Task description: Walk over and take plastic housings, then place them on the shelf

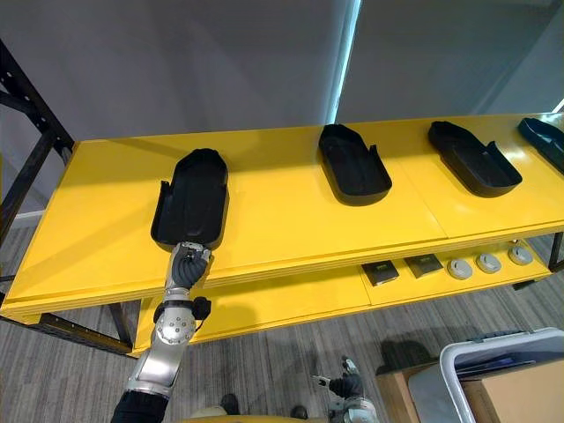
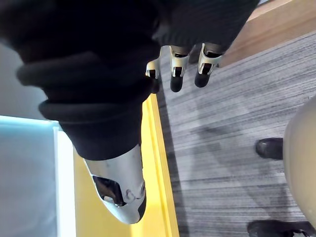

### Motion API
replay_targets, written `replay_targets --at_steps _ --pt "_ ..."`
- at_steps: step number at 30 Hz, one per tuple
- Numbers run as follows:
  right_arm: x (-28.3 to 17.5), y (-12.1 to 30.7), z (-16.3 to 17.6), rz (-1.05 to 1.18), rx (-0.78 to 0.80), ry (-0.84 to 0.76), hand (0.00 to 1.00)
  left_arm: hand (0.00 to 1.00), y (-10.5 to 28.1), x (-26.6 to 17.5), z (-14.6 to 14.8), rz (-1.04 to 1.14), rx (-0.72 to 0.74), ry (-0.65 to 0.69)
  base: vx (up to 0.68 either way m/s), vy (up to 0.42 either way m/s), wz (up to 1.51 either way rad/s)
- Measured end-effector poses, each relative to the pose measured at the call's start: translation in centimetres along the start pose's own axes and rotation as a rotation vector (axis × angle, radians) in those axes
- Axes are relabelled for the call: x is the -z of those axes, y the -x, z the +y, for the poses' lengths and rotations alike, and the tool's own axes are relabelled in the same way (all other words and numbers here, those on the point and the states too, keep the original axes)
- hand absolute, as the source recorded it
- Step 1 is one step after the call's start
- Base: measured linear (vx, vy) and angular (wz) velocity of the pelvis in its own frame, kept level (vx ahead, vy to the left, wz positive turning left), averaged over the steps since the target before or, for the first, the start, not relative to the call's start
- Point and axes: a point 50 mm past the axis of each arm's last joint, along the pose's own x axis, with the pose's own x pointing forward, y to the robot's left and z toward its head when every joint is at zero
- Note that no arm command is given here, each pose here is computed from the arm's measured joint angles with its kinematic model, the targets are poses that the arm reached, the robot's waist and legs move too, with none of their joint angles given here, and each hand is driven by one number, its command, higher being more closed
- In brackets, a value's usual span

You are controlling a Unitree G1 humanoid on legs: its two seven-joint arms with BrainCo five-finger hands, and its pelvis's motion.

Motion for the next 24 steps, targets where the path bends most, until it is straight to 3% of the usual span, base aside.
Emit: replay_targets --at_steps 24 --pt "-0.1 -0.6 -0.1 0.032 0.007 0.003 0.0 1.0 -3.6 0.8 1.9 0.011 0.005 -0.123 -0.02 0.008 0.0"
